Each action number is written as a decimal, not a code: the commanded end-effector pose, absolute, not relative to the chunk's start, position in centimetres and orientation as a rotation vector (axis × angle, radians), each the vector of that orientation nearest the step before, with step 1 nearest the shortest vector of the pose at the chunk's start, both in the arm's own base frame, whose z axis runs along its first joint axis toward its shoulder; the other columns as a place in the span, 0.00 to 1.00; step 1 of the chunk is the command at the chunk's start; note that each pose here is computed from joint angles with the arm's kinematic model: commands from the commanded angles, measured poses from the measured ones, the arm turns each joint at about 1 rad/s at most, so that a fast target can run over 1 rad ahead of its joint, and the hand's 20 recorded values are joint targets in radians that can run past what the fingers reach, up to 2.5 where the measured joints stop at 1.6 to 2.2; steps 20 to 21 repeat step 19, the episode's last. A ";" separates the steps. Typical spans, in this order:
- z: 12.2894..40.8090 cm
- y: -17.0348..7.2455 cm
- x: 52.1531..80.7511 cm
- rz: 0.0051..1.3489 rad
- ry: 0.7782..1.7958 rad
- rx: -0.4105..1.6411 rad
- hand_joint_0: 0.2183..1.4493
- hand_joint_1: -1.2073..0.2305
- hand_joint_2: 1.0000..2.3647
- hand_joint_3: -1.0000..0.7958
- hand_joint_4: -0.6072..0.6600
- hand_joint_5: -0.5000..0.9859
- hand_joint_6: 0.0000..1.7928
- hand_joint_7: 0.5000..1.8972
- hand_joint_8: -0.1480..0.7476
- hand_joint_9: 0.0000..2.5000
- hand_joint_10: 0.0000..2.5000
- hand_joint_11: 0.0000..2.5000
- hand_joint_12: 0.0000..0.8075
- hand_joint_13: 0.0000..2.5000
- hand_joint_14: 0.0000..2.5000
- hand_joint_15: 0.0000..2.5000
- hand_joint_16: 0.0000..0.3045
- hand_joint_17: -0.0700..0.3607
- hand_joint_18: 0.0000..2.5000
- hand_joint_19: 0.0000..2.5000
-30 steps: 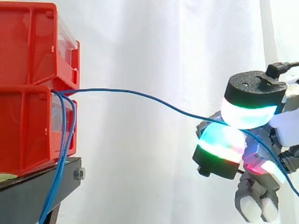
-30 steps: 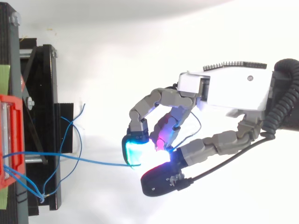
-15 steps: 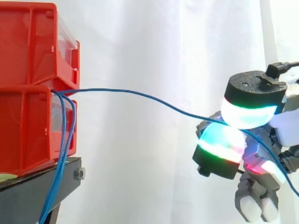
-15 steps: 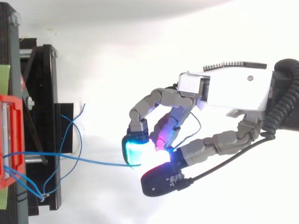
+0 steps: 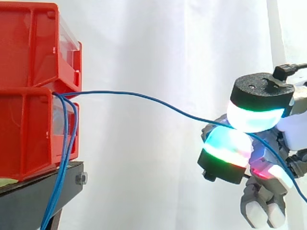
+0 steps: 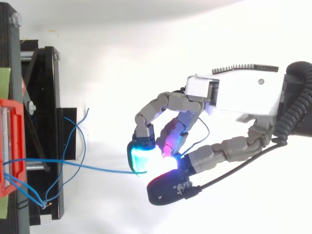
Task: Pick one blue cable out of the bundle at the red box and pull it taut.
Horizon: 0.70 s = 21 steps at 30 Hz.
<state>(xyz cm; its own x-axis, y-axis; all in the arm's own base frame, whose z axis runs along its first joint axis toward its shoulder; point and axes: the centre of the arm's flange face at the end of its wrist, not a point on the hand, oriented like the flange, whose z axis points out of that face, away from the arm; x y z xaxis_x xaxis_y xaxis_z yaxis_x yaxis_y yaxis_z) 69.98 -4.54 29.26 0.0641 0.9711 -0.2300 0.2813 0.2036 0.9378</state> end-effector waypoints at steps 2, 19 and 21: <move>29.3 -4.6 70.0 0.830 1.429 1.279 0.34 0.25 0.02 0.45 0.46 0.31 0.51 0.31 0.62 0.46 0.00 0.25 0.49 0.34 0.00 0.15 0.17 0.43 0.32 0.19; 29.3 -4.6 70.0 0.830 1.429 1.279 0.34 0.25 0.02 0.45 0.46 0.31 0.51 0.31 0.62 0.46 0.00 0.25 0.49 0.34 0.00 0.15 0.17 0.43 0.32 0.18; 29.3 -4.6 70.0 0.830 1.429 1.279 0.34 0.25 0.02 0.45 0.46 0.31 0.51 0.31 0.62 0.46 0.00 0.25 0.49 0.34 0.00 0.15 0.17 0.43 0.32 0.18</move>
